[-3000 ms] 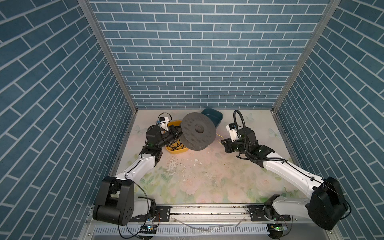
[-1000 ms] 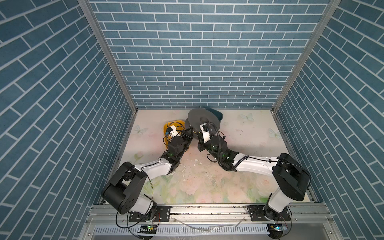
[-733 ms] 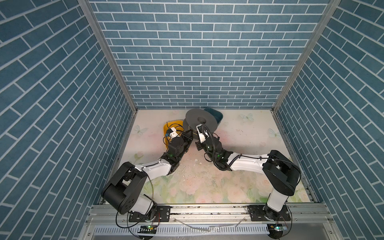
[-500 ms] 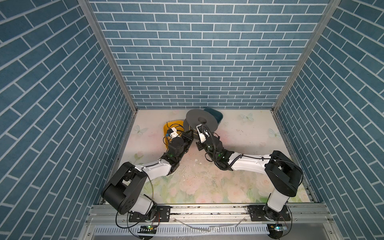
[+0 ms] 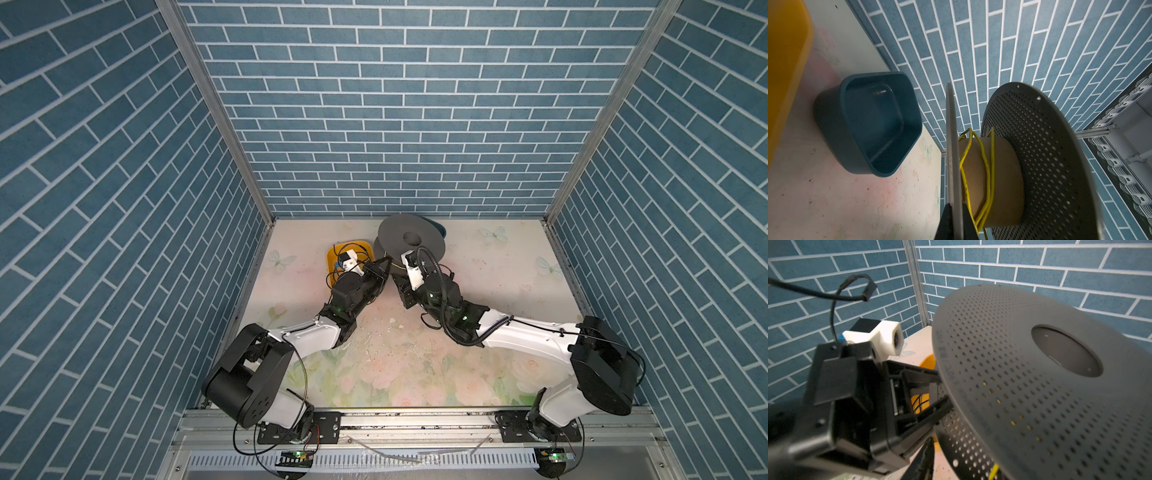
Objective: Wrap the cables
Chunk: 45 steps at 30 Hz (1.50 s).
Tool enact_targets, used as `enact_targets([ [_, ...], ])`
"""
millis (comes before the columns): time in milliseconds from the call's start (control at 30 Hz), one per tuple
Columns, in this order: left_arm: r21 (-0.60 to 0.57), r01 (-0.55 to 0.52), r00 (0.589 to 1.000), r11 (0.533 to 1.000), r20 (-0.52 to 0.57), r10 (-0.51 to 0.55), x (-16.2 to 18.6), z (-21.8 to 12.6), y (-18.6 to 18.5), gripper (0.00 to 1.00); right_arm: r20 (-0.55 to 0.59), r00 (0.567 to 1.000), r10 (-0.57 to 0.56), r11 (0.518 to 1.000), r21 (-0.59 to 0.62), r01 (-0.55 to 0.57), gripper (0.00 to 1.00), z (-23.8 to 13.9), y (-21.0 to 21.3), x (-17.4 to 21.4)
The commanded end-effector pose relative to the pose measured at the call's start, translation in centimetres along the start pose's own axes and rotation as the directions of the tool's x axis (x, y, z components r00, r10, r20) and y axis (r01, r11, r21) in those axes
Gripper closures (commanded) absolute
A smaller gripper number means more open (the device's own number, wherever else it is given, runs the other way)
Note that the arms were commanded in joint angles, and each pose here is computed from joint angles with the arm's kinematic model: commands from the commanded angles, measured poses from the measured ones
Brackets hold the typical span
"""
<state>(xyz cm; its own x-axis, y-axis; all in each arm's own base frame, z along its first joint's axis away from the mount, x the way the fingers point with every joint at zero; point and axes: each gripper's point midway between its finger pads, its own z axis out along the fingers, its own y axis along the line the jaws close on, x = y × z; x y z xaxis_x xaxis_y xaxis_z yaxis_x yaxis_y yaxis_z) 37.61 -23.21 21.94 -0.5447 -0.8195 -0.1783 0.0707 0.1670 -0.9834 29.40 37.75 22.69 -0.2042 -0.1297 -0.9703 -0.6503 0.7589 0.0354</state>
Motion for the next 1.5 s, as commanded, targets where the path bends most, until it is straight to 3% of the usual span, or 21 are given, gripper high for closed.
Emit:
enact_targets([
  [0,0.123,-0.037,0.998,0.992,-0.049,0.044,0.3,0.2,-3.5,1.00,0.003,1.000,0.031,0.999,-0.040,-0.031,0.42,-1.6,0.4,-0.1],
  [67,0.121,-0.034,0.998,0.992,-0.055,0.040,0.2,0.2,-3.3,1.00,-0.011,1.000,0.023,0.999,-0.032,-0.024,0.33,-2.0,0.1,0.4],
  [200,0.127,-0.032,0.995,0.991,-0.086,0.043,0.3,0.4,-3.2,1.00,-0.012,1.000,0.013,0.997,-0.075,-0.014,0.30,-3.2,0.4,1.0],
  [933,0.127,-0.028,0.980,0.992,-0.194,0.052,-0.4,0.5,-2.7,1.00,-0.111,0.990,-0.082,0.969,-0.241,0.053,0.27,-9.2,1.3,4.2],
  [1467,0.156,-0.040,0.955,0.987,-0.283,0.083,-1.6,-0.1,-2.9,1.00,-0.199,0.980,0.023,0.977,-0.203,-0.064,0.28,-14.2,-2.1,6.7],
])
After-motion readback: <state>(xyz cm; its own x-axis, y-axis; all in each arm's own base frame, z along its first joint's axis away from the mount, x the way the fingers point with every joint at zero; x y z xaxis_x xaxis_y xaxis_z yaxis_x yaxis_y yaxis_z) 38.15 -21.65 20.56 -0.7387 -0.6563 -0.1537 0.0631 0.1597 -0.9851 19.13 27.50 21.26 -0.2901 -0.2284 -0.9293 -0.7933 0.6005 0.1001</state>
